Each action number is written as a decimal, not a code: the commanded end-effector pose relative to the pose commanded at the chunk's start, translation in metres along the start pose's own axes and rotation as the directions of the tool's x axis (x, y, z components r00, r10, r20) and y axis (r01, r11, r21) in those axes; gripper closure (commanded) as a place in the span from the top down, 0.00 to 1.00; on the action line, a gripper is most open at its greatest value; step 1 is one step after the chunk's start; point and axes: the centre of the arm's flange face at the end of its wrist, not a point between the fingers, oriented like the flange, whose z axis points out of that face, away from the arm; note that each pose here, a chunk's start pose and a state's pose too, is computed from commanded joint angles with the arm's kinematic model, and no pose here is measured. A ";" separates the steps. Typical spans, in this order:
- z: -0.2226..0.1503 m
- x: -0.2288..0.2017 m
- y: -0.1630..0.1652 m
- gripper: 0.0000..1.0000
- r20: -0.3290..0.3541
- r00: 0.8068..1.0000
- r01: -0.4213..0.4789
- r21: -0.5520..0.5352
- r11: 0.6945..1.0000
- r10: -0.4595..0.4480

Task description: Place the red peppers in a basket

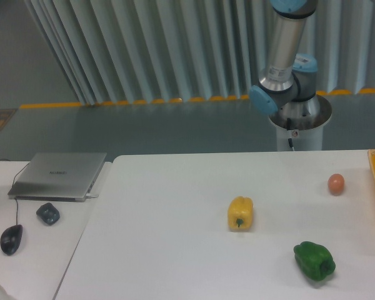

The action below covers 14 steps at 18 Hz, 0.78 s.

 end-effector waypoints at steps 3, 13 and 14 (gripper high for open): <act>-0.008 -0.009 -0.025 1.00 -0.004 1.000 -0.024 -0.004 1.000 0.024; -0.023 -0.050 -0.166 1.00 0.005 0.994 0.106 -0.038 0.994 -0.106; -0.023 -0.052 -0.174 1.00 0.005 0.994 0.108 -0.037 0.993 -0.108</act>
